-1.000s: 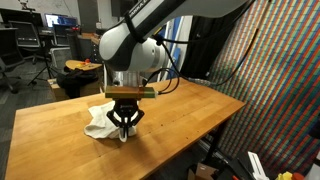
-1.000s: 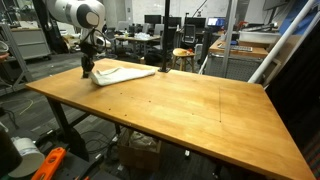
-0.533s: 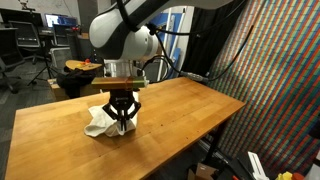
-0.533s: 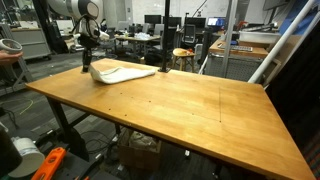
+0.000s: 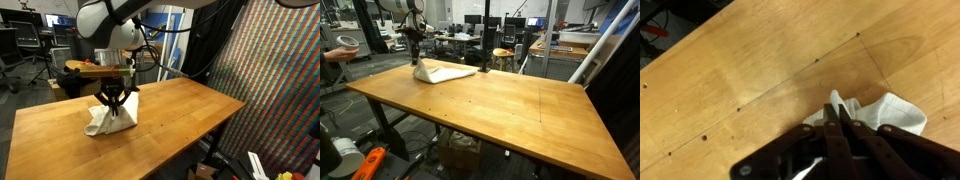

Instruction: Fold the towel into a triangle twice

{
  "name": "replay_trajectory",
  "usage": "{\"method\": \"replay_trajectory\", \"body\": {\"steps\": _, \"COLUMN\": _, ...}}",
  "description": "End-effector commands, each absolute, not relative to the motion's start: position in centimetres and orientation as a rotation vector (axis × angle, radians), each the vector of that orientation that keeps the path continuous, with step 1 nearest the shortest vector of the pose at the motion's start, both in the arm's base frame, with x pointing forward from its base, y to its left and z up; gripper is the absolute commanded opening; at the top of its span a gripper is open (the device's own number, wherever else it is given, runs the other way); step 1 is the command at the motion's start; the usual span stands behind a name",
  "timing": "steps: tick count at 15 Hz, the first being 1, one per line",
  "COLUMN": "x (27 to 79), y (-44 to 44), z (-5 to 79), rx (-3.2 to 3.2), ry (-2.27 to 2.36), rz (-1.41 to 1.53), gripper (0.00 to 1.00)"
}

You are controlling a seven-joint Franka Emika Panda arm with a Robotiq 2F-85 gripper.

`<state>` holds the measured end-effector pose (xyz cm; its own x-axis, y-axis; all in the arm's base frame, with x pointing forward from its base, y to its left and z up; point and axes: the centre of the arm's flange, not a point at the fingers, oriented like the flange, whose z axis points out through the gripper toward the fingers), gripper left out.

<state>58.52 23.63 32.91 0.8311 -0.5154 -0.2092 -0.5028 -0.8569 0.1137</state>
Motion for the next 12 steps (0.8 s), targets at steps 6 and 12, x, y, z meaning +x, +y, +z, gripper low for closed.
{"method": "replay_trajectory", "body": {"steps": 6, "x": 67.9, "y": 21.3, "z": 36.9, "rx": 2.88, "ry": -0.966, "rz": -0.287, "gripper": 0.01}}
{"method": "replay_trajectory", "body": {"steps": 12, "x": 74.9, "y": 19.7, "z": 37.5, "rx": 2.823, "ry": -1.102, "rz": -0.235, "gripper": 0.01}}
